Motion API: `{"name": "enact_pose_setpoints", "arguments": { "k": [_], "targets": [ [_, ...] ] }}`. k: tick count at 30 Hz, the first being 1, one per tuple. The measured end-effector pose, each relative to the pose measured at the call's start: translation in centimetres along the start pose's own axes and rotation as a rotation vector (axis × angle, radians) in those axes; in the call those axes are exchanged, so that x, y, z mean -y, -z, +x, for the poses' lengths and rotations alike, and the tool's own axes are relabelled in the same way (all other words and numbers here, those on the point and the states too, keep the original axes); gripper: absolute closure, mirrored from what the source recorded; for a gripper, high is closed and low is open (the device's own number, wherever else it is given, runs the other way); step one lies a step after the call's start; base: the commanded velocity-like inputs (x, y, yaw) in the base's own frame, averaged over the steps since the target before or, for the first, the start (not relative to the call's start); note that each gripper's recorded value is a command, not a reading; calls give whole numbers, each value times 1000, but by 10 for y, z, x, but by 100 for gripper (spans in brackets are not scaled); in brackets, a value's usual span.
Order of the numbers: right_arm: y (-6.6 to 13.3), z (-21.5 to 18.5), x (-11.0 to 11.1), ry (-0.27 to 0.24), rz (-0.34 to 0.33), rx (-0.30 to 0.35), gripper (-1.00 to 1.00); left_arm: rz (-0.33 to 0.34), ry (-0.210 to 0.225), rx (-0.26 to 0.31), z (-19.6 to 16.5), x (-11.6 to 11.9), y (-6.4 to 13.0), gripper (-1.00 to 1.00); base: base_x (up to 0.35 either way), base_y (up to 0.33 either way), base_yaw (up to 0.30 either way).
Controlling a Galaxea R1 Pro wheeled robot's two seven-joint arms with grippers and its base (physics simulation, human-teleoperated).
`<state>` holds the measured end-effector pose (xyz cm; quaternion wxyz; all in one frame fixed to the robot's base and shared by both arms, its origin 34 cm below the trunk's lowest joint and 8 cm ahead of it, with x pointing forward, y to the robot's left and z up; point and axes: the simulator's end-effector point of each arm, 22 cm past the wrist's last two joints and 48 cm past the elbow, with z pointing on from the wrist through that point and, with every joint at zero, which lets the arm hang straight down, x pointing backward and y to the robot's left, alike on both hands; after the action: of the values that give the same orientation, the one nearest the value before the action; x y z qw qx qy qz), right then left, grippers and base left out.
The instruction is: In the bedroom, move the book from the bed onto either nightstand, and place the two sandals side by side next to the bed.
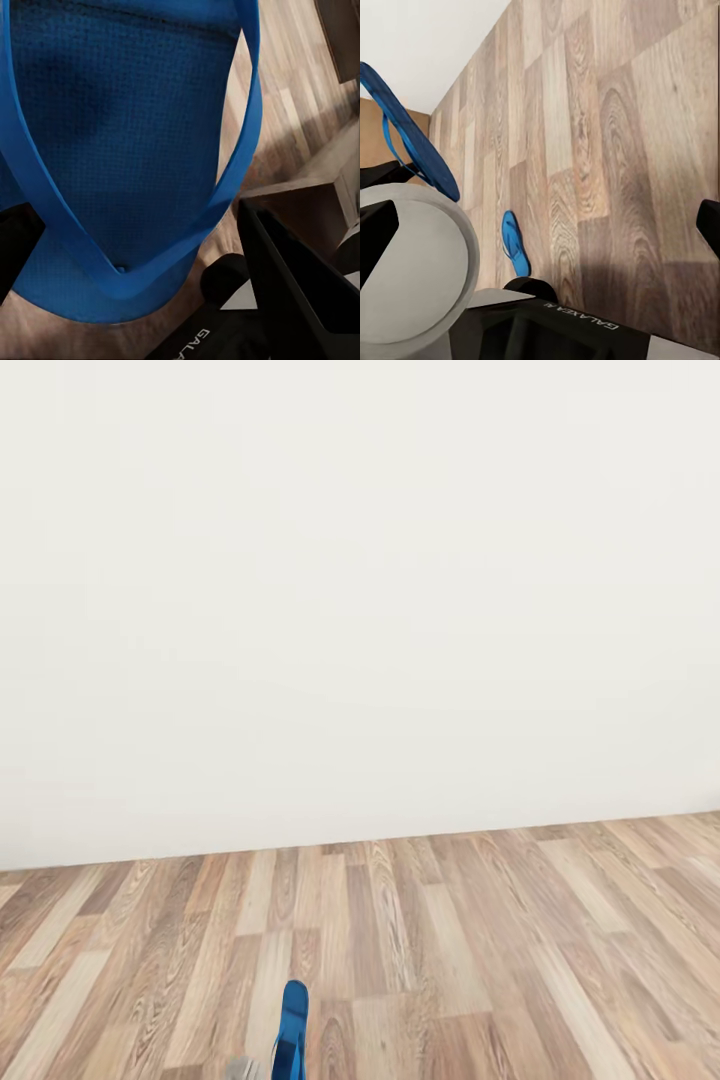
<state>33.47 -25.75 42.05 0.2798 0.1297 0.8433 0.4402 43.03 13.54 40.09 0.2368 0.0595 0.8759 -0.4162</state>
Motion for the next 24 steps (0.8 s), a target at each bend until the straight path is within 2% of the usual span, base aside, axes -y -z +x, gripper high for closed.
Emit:
{"name": "enact_pose_setpoints", "arguments": {
  "k": [6,24],
  "targets": [
    [0,0,0,0,0,0,-100,0,0,0,0,0,0,100,311,-98,1],
    [0,0,1,0,4,0,-100,-4,-1,-1,0,-1,0,100,329,-4,0]
  ]
}}
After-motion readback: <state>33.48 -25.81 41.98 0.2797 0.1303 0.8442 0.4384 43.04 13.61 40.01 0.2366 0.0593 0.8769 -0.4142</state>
